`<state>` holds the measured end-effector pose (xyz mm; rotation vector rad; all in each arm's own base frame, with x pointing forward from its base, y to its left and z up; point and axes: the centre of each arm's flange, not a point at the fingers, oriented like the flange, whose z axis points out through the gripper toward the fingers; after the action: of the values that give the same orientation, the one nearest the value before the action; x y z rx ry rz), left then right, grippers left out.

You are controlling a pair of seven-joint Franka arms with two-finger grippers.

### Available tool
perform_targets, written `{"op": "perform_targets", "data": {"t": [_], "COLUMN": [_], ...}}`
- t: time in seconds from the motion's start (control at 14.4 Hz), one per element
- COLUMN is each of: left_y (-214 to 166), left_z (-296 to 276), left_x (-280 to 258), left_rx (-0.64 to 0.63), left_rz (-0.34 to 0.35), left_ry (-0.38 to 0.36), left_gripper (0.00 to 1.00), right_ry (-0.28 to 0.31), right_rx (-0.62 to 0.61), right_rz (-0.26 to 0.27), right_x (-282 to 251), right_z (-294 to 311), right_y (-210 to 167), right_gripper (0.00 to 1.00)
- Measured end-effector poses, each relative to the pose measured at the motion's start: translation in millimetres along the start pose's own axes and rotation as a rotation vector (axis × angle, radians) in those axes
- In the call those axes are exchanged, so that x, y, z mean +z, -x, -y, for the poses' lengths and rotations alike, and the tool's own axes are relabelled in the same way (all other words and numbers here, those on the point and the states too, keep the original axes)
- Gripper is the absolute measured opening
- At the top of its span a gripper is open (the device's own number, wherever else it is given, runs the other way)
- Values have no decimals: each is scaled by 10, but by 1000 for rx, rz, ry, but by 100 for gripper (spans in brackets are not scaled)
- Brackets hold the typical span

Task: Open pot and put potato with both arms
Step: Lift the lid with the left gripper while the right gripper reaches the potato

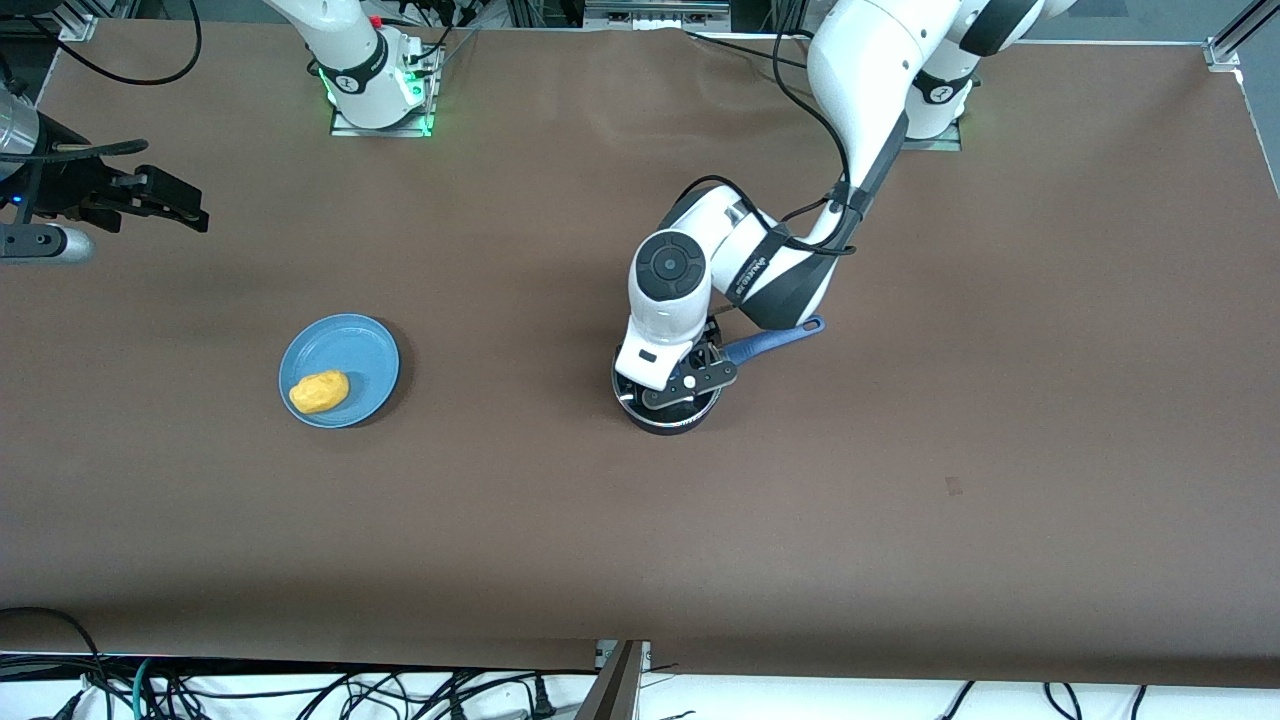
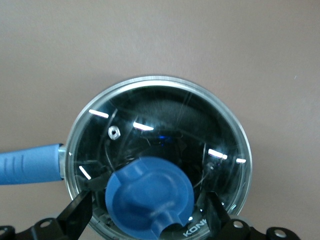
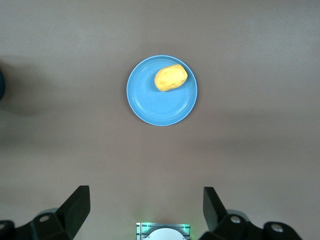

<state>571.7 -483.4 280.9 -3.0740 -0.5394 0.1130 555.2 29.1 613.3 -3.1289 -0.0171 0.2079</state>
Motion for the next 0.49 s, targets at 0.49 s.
{"op": "perform_targets", "data": {"t": [0.49], "left_y": [45], "left_z": [-24], "left_x": [27], "left_rx": [3], "left_rz": [2], "left_ry": [6], "left_gripper": [93], "right_ry": [68], "right_rx": [1], "right_rz": [49], "right_x": [279], "right_z": [-47], "right_y": [-185], "right_gripper": [100]}}
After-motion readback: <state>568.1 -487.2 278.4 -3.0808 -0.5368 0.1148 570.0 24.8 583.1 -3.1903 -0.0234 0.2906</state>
